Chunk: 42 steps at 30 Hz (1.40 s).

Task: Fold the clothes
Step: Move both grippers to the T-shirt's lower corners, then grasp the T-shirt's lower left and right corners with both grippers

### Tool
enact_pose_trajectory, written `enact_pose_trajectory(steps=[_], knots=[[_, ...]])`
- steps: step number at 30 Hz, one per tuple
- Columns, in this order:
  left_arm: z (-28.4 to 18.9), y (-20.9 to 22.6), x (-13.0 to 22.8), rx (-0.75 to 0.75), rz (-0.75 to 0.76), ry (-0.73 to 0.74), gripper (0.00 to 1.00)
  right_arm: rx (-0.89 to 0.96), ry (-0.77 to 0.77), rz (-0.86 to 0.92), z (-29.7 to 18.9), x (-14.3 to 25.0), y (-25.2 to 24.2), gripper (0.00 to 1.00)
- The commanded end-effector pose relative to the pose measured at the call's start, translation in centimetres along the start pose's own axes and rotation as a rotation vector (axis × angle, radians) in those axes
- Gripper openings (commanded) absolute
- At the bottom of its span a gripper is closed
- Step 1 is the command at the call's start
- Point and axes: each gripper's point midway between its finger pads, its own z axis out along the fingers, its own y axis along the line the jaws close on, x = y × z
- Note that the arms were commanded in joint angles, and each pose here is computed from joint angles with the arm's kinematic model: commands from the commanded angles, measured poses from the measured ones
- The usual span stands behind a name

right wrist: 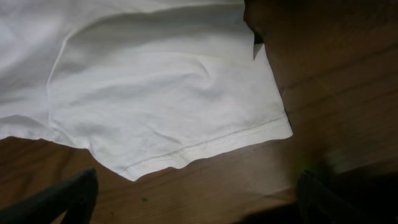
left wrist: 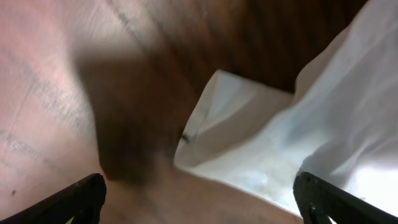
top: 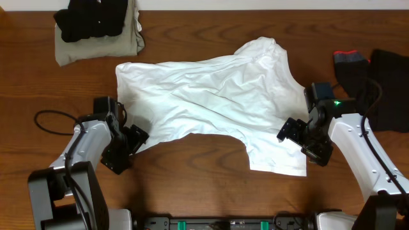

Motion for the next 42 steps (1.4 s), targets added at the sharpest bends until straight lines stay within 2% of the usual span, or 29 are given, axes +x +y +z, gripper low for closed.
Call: enact_pose_trajectory(steps=[1,10,21,33,42], knots=[[0.4,0.3,-0.5,-0.018,-0.013,-0.017,0.98,-0.001,0.003,-0.019,0.1,0.2,0.0,0.99],[0.8,0.7,-0.9,-0.044,-0.014,-0.028,0.99,-0.012,-0.010,-0.030,0.1,-0.1,0.3,0.99],[1.9,0.9,-0.9,-0.066,-0.018,-0.010,0.98,-0.070,-0.155,0.001,-0.5,-4.9,0.1,0.99],[1.9,0.8,-1.0,-0.064,-0.017,-0.011,0.99,-0.011,-0.167,-0.033,-0.5,-5.2,-1.3,0.99],[1.9,0.8,-1.0,-0.065,-0.017,-0.011,0.98,-0.049,-0.227,-0.072,1.0,-6.4,-0.7,0.93]])
